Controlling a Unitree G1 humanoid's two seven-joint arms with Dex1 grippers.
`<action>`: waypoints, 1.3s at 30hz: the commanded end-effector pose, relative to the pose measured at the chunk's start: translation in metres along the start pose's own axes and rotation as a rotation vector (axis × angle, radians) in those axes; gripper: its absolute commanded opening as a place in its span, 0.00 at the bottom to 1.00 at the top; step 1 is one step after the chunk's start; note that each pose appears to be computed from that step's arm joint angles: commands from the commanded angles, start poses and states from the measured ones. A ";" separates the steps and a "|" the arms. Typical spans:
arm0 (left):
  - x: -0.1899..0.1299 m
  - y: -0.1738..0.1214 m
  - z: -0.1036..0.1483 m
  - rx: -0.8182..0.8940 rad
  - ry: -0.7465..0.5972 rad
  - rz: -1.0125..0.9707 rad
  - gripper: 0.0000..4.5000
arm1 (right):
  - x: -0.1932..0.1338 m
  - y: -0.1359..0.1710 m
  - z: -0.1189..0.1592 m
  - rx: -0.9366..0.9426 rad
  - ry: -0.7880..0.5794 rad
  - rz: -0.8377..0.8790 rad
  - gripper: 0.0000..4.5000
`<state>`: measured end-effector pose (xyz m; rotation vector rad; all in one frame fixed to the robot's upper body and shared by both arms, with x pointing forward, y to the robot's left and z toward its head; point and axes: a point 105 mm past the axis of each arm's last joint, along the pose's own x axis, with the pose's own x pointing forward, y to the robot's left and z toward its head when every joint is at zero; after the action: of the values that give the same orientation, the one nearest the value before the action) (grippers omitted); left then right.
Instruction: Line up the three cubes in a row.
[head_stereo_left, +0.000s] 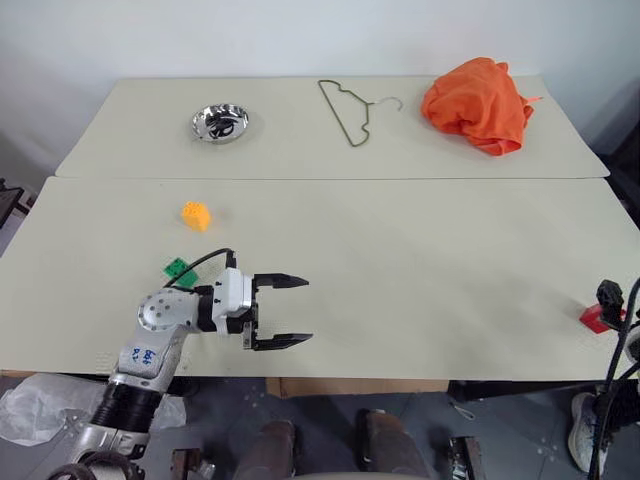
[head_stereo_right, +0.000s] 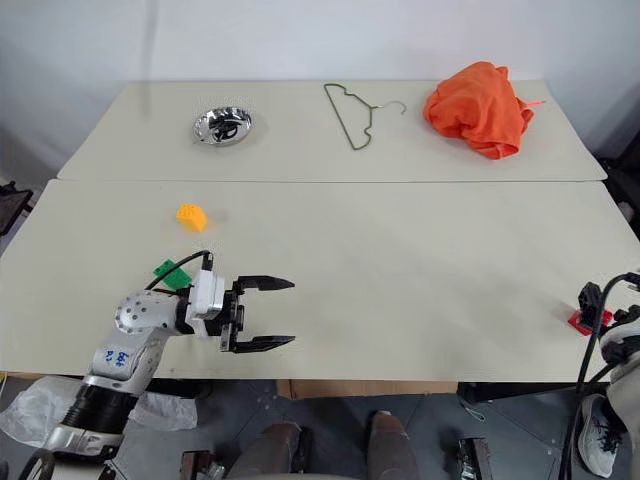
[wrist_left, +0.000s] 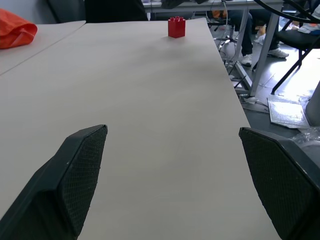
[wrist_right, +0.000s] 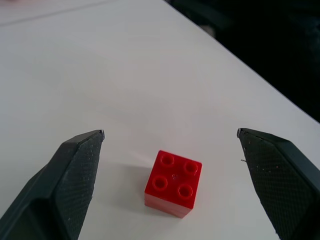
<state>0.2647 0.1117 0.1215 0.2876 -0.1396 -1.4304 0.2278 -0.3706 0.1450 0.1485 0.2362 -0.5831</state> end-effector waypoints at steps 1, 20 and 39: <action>-0.005 0.001 0.010 0.054 0.006 0.023 1.00 | 0.004 0.000 -0.006 0.013 0.032 -0.047 1.00; -0.014 0.002 0.009 0.060 0.029 0.069 1.00 | 0.015 0.019 -0.022 0.057 0.080 -0.086 0.34; -0.039 -0.003 0.004 0.029 0.086 0.233 1.00 | -0.065 0.231 -0.030 -1.024 0.039 1.691 0.32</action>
<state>0.2577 0.1483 0.1172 0.3120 -0.0783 -1.2013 0.2992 -0.1400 0.1537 -0.5188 0.3228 1.1552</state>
